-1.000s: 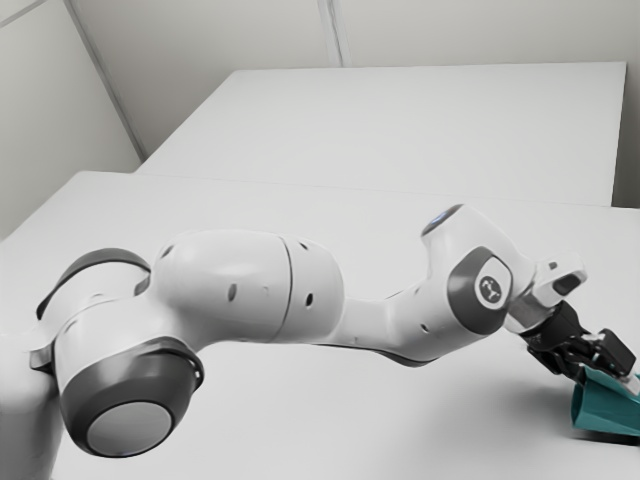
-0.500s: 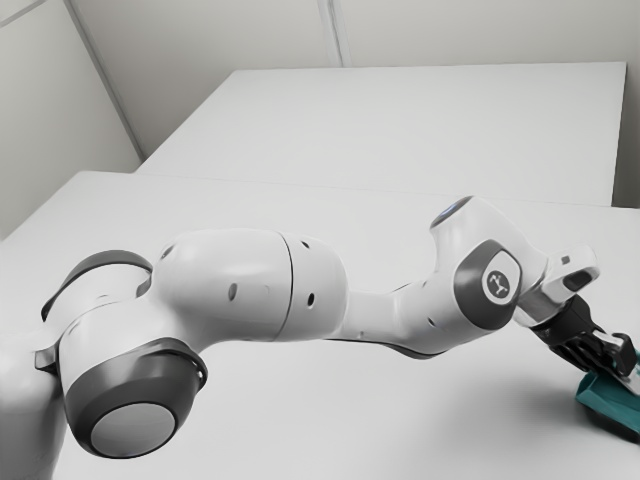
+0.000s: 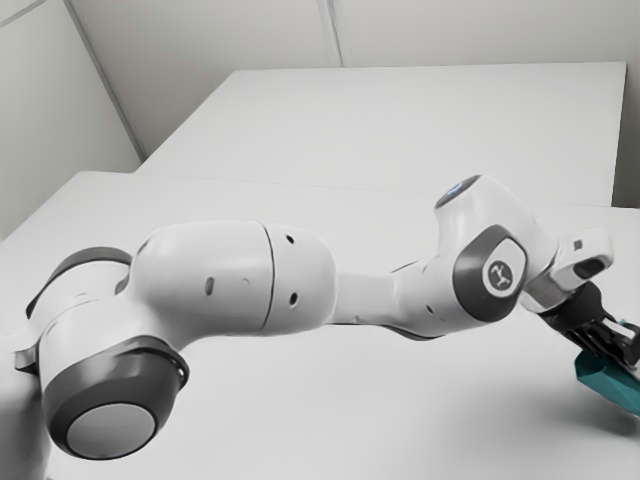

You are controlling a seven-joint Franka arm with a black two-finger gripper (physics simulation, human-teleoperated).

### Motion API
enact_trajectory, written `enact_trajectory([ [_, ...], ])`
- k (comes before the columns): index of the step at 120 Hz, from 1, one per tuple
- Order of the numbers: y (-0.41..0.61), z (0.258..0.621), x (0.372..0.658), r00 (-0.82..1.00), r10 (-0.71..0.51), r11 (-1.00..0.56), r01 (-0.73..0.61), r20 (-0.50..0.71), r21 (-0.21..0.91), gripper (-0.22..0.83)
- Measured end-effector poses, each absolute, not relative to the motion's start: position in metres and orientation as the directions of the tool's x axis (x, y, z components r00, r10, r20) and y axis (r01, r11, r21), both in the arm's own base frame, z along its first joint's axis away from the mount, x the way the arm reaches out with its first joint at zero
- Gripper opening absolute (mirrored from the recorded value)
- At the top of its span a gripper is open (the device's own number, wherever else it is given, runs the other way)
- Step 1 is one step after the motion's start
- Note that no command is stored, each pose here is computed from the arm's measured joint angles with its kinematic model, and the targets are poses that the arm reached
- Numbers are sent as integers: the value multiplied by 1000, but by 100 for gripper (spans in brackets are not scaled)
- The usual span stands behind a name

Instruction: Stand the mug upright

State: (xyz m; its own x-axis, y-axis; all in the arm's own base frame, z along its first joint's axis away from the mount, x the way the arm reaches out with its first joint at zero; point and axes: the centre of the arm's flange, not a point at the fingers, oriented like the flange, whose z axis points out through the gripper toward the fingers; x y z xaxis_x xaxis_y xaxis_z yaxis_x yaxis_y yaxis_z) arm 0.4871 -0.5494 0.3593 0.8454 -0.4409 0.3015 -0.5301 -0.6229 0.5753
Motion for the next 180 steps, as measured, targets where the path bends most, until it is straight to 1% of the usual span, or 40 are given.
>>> enact_trajectory([
  [18, -509, 382, 501, 831, -455, -670, -556, 320, 492, -16],
  [31, -472, 382, 508, 834, -463, -713, -551, 300, 434, -17],
  [43, -432, 377, 510, 847, -461, -754, -531, 266, 386, -17],
  [58, -376, 382, 513, 856, -462, -799, -515, 231, 310, -17],
  [72, -330, 385, 524, 865, -464, -834, -499, 190, 234, -17],
  [90, -282, 387, 532, 869, -480, -860, -493, 122, 129, -17],
  [118, -209, 384, 549, 885, -465, -885, -464, 13, -20, -17],
  [150, -144, 372, 559, 910, -410, -903, -414, -60, -113, -17],
  [180, -97, 366, 568, 936, -343, -926, -352, -84, -139, -17],
])
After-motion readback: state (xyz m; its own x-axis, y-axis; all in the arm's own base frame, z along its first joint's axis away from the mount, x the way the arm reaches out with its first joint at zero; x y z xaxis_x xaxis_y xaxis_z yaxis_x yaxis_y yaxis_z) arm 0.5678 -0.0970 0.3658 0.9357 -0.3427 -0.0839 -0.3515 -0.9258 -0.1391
